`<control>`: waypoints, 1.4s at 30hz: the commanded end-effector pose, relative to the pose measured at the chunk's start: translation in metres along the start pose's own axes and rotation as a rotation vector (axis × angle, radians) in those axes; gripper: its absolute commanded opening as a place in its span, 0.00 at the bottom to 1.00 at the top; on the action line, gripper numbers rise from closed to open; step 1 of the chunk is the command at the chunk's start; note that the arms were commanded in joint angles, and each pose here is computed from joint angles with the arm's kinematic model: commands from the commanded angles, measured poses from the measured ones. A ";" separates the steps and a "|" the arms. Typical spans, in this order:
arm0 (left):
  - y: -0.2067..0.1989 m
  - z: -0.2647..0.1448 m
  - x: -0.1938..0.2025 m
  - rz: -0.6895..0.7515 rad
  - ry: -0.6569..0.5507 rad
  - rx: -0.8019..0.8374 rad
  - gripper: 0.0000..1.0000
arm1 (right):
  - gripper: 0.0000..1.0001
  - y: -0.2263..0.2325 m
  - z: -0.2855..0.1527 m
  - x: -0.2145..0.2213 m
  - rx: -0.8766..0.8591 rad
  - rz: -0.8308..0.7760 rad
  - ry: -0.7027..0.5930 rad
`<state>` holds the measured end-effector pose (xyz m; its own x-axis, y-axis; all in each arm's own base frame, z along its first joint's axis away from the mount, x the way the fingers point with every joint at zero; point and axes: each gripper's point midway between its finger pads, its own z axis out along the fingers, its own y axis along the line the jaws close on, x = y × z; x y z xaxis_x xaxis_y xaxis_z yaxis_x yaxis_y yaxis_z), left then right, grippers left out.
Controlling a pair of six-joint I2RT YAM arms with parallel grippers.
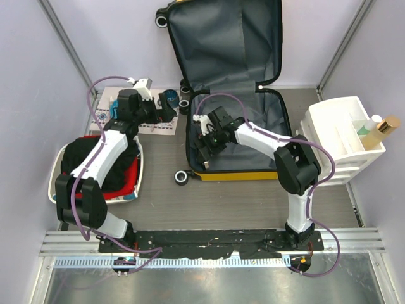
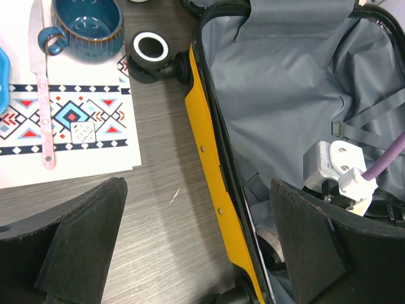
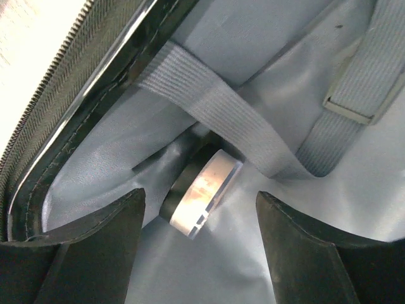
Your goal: Open, take out, and arrange the luggage
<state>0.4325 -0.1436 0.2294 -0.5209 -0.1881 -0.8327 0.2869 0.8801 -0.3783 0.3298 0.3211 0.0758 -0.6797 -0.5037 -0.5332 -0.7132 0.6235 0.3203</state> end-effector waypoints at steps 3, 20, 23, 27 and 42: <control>-0.008 -0.009 -0.008 -0.015 -0.028 0.032 1.00 | 0.77 0.010 -0.008 -0.010 0.007 -0.037 -0.054; -0.043 -0.015 -0.004 0.060 0.013 0.248 1.00 | 0.01 0.005 -0.066 -0.040 -0.097 -0.037 -0.092; -0.070 -0.021 0.002 0.094 0.071 0.434 0.99 | 0.01 -0.004 -0.116 -0.068 -0.130 -0.111 -0.170; -0.103 -0.036 0.006 0.145 0.120 0.675 1.00 | 0.01 0.003 -0.174 -0.085 -0.161 -0.269 -0.225; -0.184 -0.076 0.074 0.569 0.233 1.044 0.89 | 0.01 0.058 -0.219 -0.055 -0.362 -0.546 -0.184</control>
<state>0.2967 -0.2794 0.2770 -0.2735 0.2396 -0.9316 0.9616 0.0898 -0.2592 0.3131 0.2485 0.2736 -0.2803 -0.5738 -0.7695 -0.9597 0.1848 0.2118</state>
